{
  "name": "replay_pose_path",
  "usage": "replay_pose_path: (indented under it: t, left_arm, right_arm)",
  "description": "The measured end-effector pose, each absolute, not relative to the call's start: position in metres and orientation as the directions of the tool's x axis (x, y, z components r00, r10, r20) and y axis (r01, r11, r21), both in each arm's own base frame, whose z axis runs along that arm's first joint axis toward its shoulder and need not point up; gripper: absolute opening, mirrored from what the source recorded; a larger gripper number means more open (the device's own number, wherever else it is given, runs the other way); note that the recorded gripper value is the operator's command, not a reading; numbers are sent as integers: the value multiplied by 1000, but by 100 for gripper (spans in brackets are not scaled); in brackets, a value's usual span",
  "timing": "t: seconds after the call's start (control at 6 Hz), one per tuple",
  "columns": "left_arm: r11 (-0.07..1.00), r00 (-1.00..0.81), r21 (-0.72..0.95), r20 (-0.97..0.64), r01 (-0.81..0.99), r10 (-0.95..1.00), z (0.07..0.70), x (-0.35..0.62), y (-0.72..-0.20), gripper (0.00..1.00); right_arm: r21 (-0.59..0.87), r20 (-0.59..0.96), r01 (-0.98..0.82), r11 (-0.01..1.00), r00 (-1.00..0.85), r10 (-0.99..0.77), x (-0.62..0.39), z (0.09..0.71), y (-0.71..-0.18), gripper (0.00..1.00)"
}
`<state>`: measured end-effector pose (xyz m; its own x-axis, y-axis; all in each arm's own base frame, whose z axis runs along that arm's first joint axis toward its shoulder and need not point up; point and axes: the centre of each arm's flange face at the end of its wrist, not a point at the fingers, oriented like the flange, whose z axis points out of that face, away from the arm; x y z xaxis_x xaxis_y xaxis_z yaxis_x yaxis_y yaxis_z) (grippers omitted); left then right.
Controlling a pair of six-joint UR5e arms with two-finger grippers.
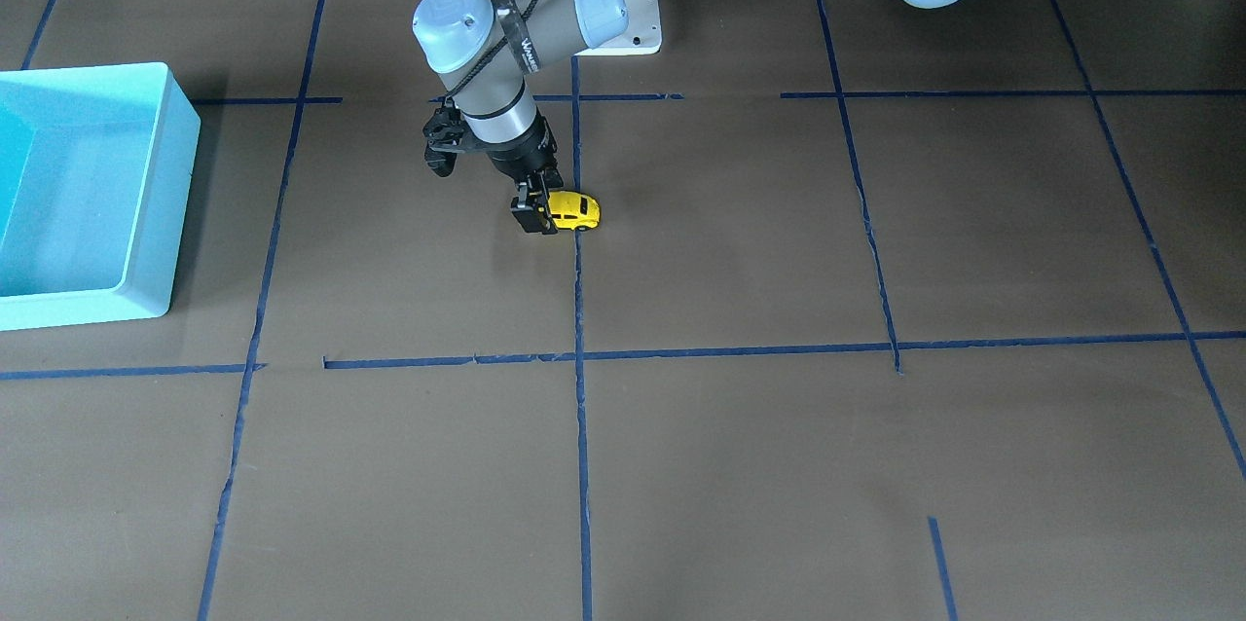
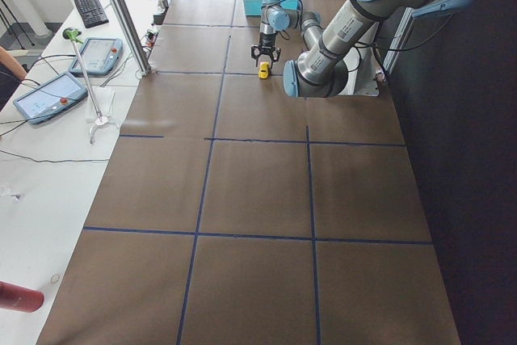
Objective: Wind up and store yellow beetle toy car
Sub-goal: 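Lower the left gripper and close it on the yellow car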
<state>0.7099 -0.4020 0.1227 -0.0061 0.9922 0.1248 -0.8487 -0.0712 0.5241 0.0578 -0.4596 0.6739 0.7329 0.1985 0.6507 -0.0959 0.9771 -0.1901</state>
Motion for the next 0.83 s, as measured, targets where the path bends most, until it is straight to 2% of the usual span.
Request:
replay_pose_path:
  t: [0.17, 0.5, 0.67, 0.83]
  left_arm:
    - [-71, -7, 522, 123, -850, 992, 124, 711, -402, 38]
    - [-73, -8, 522, 126, -850, 992, 122, 712, -402, 15]
    - [-109, -36, 522, 147, -846, 988, 119, 710, -404, 9]
    - [-148, -62, 527, 177, -837, 982, 112, 703, -408, 8]
  right_arm:
    - [-190, 651, -96, 977, 733, 199, 58, 674, -460, 100]
    - [-190, 652, -96, 977, 732, 199, 58, 674, -460, 100]
    - [-190, 652, -96, 977, 732, 199, 58, 674, -460, 100]
    - [-190, 652, -96, 977, 732, 199, 58, 674, -460, 100]
